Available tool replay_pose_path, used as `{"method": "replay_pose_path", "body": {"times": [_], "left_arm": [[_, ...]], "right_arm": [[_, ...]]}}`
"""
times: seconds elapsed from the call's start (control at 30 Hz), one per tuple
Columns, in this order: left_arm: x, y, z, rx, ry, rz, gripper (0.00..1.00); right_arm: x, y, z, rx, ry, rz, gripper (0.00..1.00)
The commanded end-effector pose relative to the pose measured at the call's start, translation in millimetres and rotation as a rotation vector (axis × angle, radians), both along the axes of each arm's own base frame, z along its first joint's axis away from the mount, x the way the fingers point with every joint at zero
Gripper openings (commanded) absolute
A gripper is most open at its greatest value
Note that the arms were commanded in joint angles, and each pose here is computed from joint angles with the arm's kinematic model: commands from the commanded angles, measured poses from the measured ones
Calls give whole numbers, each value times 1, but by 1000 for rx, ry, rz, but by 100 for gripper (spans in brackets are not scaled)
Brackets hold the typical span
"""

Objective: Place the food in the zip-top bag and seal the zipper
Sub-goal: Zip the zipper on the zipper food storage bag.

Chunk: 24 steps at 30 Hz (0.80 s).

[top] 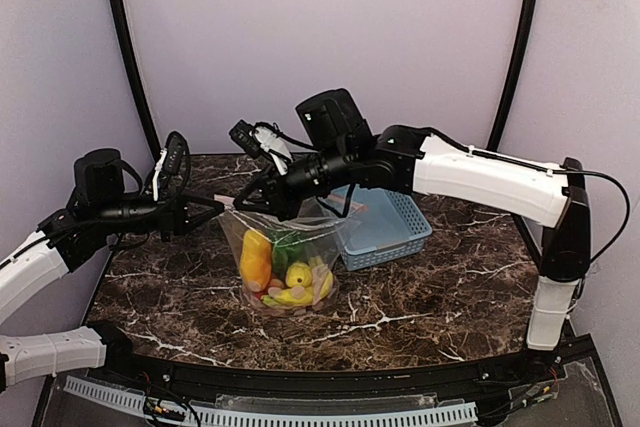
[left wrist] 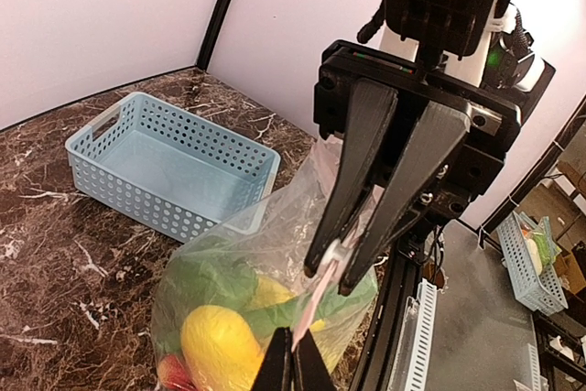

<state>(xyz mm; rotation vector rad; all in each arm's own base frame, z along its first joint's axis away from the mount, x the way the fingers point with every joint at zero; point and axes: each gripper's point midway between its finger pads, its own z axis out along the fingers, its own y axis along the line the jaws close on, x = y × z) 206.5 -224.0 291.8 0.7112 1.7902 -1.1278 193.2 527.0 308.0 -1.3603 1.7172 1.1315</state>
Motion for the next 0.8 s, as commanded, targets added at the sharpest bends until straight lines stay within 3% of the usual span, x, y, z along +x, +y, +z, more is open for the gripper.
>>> {"method": "replay_pose_path", "body": {"times": [0.0,0.77], "left_arm": [[15,12,3,0,-24,107,1],[28,22,2,17,-23,210,1]], "right_arm": [[7,-26,8,-32,-9,-55,0],[9,-60,3,-73,-8,-150,0]]}}
